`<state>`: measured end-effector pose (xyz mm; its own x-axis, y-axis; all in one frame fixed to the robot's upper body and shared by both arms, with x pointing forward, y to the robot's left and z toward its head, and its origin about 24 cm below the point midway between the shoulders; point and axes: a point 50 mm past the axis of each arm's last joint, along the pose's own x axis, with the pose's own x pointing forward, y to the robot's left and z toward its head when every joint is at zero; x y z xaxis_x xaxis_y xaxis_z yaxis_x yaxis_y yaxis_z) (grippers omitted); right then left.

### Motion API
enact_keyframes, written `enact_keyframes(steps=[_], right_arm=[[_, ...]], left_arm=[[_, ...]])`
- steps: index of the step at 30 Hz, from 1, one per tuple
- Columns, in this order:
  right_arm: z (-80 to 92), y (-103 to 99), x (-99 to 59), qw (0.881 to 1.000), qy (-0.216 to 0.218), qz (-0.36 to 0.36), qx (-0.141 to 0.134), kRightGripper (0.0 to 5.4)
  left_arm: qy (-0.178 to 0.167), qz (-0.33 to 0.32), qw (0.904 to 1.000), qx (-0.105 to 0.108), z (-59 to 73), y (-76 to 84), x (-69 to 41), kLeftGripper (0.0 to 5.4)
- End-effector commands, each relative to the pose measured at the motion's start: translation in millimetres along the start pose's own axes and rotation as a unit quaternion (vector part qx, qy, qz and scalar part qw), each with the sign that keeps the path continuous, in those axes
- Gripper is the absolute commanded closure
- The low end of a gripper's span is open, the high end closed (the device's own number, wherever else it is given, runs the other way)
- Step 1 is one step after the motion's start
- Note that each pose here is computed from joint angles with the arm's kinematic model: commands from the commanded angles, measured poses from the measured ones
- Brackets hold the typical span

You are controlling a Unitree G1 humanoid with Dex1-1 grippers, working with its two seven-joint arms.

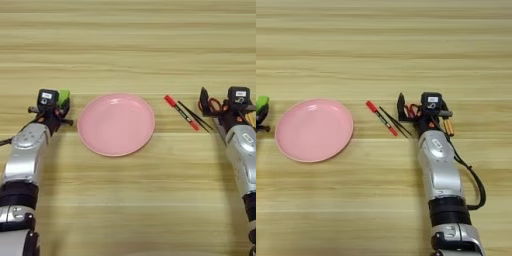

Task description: Move the objects on the table

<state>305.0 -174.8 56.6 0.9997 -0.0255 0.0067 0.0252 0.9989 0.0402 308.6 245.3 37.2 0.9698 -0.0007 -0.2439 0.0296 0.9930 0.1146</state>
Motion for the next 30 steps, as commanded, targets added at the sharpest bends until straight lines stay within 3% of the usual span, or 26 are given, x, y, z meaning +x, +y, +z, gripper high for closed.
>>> enact_keyframes(steps=[1,12,22,23,30], right_arm=[[0.9,1,2.1,1.0,0.003,0.0,0.001,0.0],[0.4,0,1.8,1.0,0.004,-0.002,0.0,0.0],[0.5,-1,1.4,1.0,0.004,-0.002,-0.001,0.0],[0.6,-1,1.3,1.0,0.003,-0.001,-0.001,0.0],[0.1,0,1.5,1.0,0.005,0.002,-0.003,0.0]], left_arm=[[0.004,0.02,0.9998,0.007,0.1,10.4,2.7,4.07],[0.032,0.031,0.999,0.0,-15.6,12.5,6.0,4.07],[0.049,0.023,0.9985,0.008,-24.7,5.0,8.4,4.07],[0.05,0.024,0.9984,0.01,-25.1,4.4,8.5,3.78],[0.041,0.028,0.9987,0.008,-21.6,3.0,8.9,3.25]])
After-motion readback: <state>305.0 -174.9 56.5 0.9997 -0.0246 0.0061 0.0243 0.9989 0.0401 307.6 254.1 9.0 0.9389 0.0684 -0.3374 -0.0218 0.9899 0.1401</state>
